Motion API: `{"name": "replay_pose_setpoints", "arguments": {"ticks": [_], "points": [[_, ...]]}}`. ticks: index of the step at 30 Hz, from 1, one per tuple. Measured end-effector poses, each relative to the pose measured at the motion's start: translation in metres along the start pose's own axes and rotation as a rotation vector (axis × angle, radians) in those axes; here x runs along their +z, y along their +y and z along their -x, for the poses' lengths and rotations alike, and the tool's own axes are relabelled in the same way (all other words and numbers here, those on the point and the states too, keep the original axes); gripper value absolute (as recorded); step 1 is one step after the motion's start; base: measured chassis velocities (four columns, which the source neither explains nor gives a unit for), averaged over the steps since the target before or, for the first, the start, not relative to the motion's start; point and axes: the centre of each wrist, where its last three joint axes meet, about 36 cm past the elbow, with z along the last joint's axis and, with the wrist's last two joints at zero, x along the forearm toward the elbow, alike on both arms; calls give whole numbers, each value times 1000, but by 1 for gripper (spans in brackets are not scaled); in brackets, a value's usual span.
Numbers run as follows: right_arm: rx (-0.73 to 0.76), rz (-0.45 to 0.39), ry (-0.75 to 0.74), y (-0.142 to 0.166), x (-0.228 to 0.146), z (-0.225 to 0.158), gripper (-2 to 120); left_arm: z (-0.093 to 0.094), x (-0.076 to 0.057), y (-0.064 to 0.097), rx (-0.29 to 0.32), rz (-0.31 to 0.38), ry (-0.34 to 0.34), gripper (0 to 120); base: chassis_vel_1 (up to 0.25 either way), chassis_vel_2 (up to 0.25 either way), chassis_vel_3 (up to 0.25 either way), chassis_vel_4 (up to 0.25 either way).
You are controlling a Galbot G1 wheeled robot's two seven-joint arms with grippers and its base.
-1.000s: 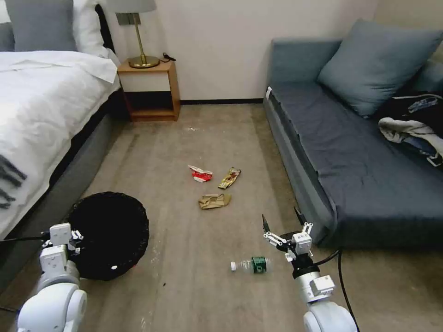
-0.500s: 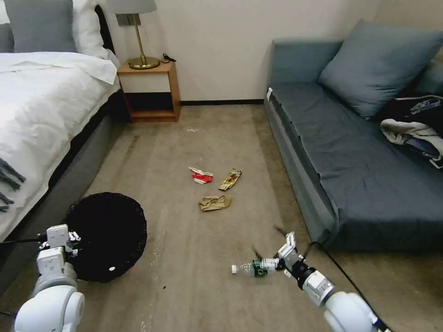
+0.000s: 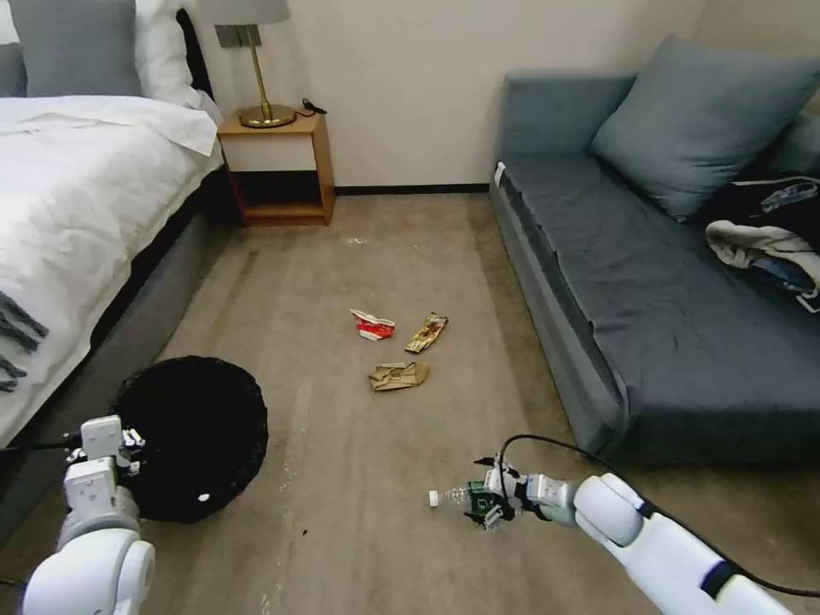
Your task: Pick up the trash bin, then pick up the garbage on the floor and place it into the trash bin.
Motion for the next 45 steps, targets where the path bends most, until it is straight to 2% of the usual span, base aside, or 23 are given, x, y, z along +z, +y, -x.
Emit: {"name": "replay_pose_setpoints", "arguments": {"ticks": [7, 10, 11, 12, 15, 16, 19, 20, 23, 24, 25, 28, 31, 34, 37, 42, 44, 45], "points": [[-4, -65, 43, 1, 7, 16, 99, 5, 5, -2, 3, -2, 17, 7, 0, 0, 0, 0], [1, -104, 71, -1, 11, 18, 88, 7, 6, -5, 8, -5, 19, 7, 0, 0, 0, 0], [1, -104, 71, -1, 11, 18, 88, 7, 6, -5, 8, -5, 19, 7, 0, 0, 0, 0], [2, -110, 77, -1, 13, 19, 82, 7, 6, -6, 10, -7, 19, 7, 0, 0, 0, 0], [11, -112, 88, -1, 18, 22, 67, 8, 7, -7, 13, -9, 21, 7, 0, 0, 0, 0], [11, -112, 88, -1, 18, 22, 67, 8, 7, -7, 13, -9, 21, 7, 0, 0, 0, 0], [22, -111, 91, -4, 21, 24, 54, 8, 7, -7, 14, -8, 22, 7, 0, 0, 0, 0], [22, -111, 91, -4, 21, 24, 54, 8, 7, -7, 14, -8, 22, 7, 0, 0, 0, 0], [31, -110, 80, -7, 20, 24, 38, 5, 7, -8, 26, -9, 22, 7, 0, 0, 0, 0], [31, -110, 80, -7, 20, 24, 38, 5, 7, -8, 26, -9, 22, 7, 0, 0, 0, 0], [38, -103, 63, -8, 18, 23, 33, 4, 7, -9, 36, -12, 25, 7, 0, 0, 0, 0], [76, -73, -9, -12, 5, 21, 27, 2, 9, -12, 61, -20, 32, 7, 0, 0, 0, 0], [152, 10, -146, -22, -23, 18, 20, 1, 10, -17, 86, -34, 36, 7, 0, 0, 0, 0], [181, 69, -259, -30, -46, 17, 20, 0, 11, -19, 107, -51, 37, 7, 0, 0, 0, 0], [169, 177, -471, -34, -85, 20, 20, -1, 12, -23, 140, -76, 28, 7, 0, 0, 0, 0], [146, 255, -612, -33, -114, 25, 20, -2, 12, -25, 154, -88, 28, 7, 0, 0, 0, 0], [106, 332, -785, -28, -144, 38, 20, -4, 13, -28, 177, -106, 23, 7, 0, 0, 0, 0], [88, 341, -843, -24, -154, 44, 20, -4, 13, -29, 190, -118, 16, 7, 0, 0, 0, 0]]}}
